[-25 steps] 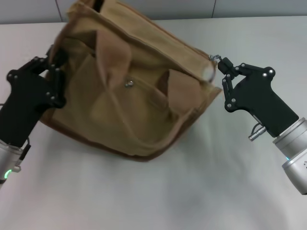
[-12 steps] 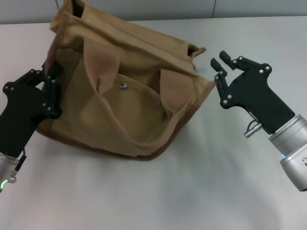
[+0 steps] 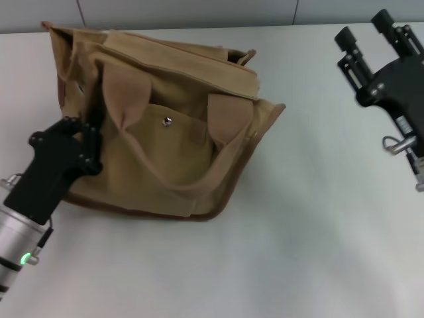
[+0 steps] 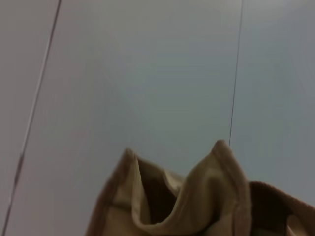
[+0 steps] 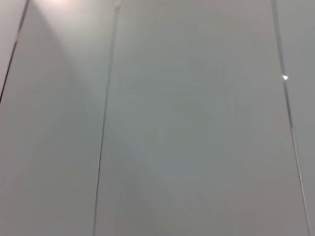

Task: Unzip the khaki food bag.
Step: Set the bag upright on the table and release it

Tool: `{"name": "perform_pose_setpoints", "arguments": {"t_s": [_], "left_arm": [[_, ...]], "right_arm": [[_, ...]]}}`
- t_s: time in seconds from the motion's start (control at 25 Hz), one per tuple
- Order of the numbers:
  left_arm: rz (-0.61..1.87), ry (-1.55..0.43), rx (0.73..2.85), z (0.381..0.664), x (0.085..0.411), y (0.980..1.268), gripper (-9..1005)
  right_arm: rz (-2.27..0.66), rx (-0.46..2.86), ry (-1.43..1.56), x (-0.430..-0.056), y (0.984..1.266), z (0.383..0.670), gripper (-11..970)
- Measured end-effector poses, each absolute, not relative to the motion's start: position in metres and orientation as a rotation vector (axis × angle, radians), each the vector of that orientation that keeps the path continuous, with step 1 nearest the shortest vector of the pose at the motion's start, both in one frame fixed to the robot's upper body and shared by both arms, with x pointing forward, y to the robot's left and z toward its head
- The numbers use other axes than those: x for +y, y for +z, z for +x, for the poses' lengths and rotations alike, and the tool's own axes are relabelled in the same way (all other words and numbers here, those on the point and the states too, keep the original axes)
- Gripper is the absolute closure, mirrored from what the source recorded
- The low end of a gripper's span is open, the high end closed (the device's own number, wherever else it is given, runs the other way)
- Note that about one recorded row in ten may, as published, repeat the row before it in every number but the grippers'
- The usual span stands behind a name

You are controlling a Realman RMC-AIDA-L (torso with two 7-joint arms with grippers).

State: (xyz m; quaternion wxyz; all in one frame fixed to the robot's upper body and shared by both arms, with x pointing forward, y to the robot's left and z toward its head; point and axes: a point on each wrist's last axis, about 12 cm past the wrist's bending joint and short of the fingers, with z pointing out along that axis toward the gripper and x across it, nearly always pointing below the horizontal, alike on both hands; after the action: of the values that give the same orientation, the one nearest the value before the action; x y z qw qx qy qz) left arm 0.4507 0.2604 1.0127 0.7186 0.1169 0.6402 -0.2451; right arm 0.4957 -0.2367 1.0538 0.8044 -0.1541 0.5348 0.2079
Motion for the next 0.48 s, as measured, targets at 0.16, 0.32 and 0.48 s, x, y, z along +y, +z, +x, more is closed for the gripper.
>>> {"name": "perform_pose_setpoints", "arguments": {"t_s": [0.16,0.32,0.48], "left_arm": [[0.250,-0.566,1.470,0.458,0.250,1.008,906],[0.250,-0.607,1.507,0.467,0.234,1.007,906],[0.268,-0.657,1.520,0.476,0.220,1.010,906]], "right_arm": [[-0.279,1.194,0.568,-0.254,1.057,0.507,418],[-0.267,1.206,0.601,-0.257,1.059,0.510,326],[-0.267,1.212,0.629,-0.259,1.061,0.514,314]]}}
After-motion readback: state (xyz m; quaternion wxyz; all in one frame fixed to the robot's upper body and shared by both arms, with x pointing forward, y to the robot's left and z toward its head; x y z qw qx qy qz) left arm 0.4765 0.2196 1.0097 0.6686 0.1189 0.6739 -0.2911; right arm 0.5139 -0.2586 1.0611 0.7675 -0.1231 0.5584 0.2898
